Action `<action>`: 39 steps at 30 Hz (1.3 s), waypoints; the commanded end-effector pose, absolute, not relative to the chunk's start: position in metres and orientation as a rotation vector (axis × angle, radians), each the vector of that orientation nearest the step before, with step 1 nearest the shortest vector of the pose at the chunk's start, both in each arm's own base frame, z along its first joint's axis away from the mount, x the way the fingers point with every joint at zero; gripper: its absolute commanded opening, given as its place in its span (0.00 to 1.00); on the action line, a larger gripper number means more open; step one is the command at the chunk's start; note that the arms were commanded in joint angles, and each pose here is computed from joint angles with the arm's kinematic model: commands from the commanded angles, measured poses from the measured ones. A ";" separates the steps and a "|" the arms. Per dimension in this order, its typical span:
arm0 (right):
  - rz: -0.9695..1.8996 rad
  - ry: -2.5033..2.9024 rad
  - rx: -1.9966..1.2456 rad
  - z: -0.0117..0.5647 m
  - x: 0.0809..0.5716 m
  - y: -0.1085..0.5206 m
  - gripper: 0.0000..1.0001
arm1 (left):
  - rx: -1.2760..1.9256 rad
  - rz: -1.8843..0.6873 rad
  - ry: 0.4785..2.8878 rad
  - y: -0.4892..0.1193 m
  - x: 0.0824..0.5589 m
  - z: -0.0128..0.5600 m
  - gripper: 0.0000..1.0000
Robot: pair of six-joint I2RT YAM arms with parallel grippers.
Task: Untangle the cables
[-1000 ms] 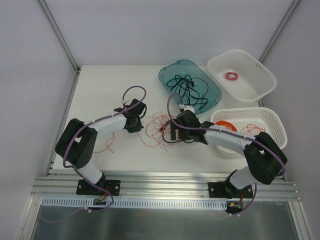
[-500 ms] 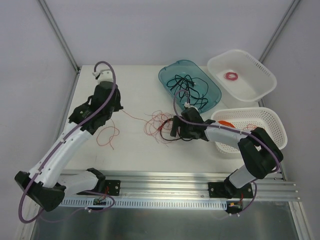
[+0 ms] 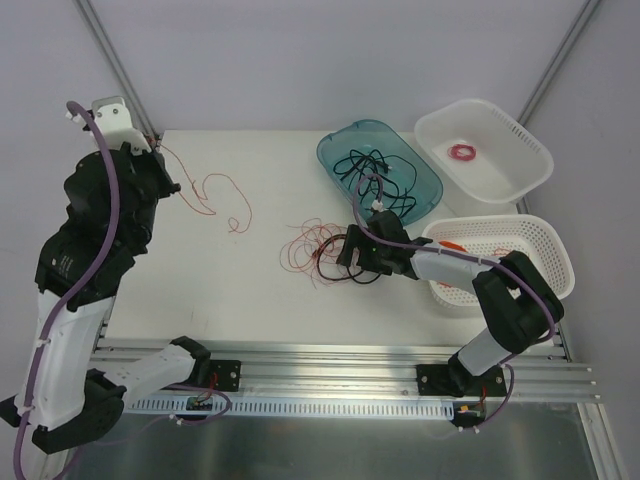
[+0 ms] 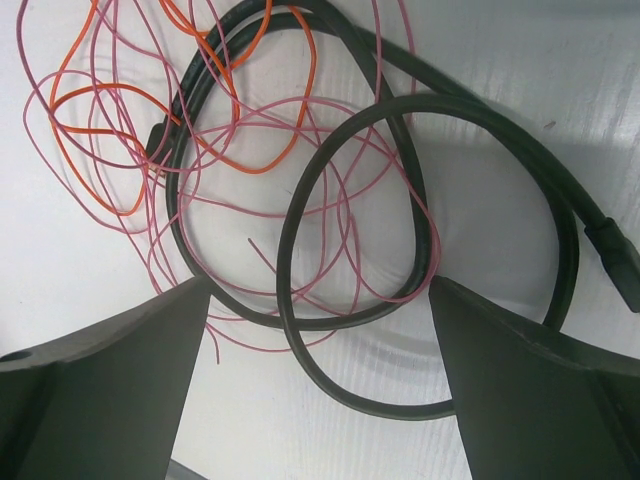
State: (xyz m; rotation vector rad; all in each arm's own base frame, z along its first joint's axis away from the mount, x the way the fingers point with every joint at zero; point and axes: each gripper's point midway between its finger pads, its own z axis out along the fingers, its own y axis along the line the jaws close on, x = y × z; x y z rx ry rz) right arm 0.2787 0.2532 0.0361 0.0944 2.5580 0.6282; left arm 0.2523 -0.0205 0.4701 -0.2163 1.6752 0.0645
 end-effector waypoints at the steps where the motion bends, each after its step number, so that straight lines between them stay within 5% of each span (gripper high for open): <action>1: 0.551 2.714 0.111 0.004 0.246 0.235 0.97 | -0.127 0.086 1.779 -0.036 0.268 0.443 0.00; 14: 0.487 2.584 -0.120 0.048 0.245 0.244 0.97 | -0.203 0.047 2.079 -0.051 0.304 0.303 0.00; 27: 0.537 2.546 -0.191 0.057 0.239 0.253 0.97 | -0.539 0.190 2.342 -0.003 0.302 0.127 0.04; 33: 0.540 2.545 -0.196 0.056 0.239 0.253 0.97 | -0.673 0.206 2.415 0.002 0.296 0.088 0.18; 39: 0.552 2.538 -0.204 0.057 0.239 0.254 0.97 | -0.752 0.207 2.443 0.002 0.294 0.069 0.45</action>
